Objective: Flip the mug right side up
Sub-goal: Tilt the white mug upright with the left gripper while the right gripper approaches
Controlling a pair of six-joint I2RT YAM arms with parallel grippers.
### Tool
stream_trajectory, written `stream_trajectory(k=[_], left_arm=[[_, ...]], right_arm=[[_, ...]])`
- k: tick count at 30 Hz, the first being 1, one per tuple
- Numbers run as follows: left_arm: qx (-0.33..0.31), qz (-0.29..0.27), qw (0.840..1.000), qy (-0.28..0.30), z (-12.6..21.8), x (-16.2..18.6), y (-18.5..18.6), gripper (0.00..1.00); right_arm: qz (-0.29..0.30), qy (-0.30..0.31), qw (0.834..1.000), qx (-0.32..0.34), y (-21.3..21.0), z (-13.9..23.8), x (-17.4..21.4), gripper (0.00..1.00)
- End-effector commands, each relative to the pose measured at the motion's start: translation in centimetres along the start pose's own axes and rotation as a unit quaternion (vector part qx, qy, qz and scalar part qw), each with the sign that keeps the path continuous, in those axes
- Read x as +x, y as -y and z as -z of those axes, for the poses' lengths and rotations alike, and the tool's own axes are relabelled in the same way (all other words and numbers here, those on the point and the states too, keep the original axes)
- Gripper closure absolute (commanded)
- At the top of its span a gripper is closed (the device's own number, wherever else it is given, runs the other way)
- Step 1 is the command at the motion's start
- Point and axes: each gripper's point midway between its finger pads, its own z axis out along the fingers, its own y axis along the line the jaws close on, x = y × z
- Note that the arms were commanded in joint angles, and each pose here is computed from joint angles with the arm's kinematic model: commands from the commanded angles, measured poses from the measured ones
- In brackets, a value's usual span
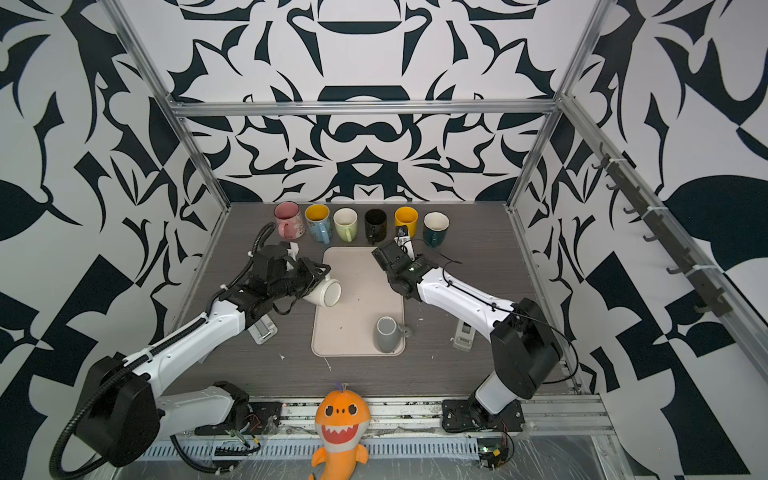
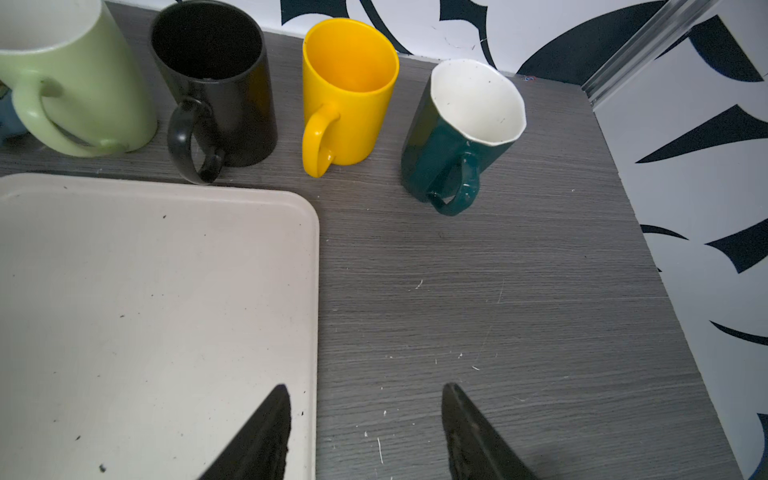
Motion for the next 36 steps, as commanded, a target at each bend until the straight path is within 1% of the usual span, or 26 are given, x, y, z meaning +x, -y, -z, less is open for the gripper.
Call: stream_trajectory(k=[1, 6, 9, 12, 15, 17, 22, 23, 24, 28, 32, 36], left_arm=[[0.055, -0.083, 0.994, 0.044, 1.8, -1.9, 4.2, 1.00], [0.070, -0.148, 0.984, 0.070, 2.8, -2.1, 5.1, 1.00], [0.069, -0.200, 0.973, 0.090, 3.6, -1.9, 5.8, 1.00], [0.073, -0.269, 0.955, 0.105, 4.3, -1.3, 6.9, 1.00], [0.069, -0.341, 0.929, 0.124, 4.8, -0.5, 8.0, 1.00], [0.056, -0.393, 0.908, 0.137, 4.9, 0.1, 8.3, 1.00], [0.028, -0.495, 0.854, 0.160, 4.6, 1.1, 8.8, 1.00], [0.024, -0.514, 0.841, 0.166, 4.5, 1.2, 9.0, 1.00], [0.021, -0.531, 0.830, 0.169, 4.4, 1.4, 9.2, 1.00], [0.002, -0.601, 0.775, 0.196, 4.0, 1.7, 10.0, 1.00], [-0.028, -0.668, 0.711, 0.215, 3.4, 2.0, 10.4, 1.00], [-0.051, -0.710, 0.666, 0.222, 3.0, 2.1, 10.3, 1.00]], right_arm=[[-0.019, 0.021, 0.999, -0.014, -0.2, 1.3, -2.1, 0.38], [-0.027, 0.020, 0.999, -0.027, -0.4, 1.4, -2.4, 0.38], [-0.033, 0.016, 0.999, -0.038, -0.5, 1.5, -2.4, 0.38], [-0.039, 0.003, 0.997, -0.072, -1.1, 1.5, -2.5, 0.39], [-0.049, -0.010, 0.993, -0.109, -1.8, 1.8, -2.9, 0.39], [-0.054, -0.015, 0.990, -0.131, -2.0, 2.1, -3.4, 0.39], [-0.067, -0.019, 0.981, -0.179, -2.5, 3.4, -4.9, 0.39], [-0.067, -0.026, 0.976, -0.206, -3.1, 4.0, -5.1, 0.39], [-0.070, -0.027, 0.973, -0.216, -3.2, 4.3, -5.4, 0.39], [-0.074, -0.029, 0.963, -0.259, -3.4, 5.8, -6.9, 0.39], [-0.080, -0.020, 0.952, -0.295, -3.3, 7.3, -8.7, 0.39], [-0.066, -0.001, 0.943, -0.325, -3.5, 9.3, -10.5, 0.38]])
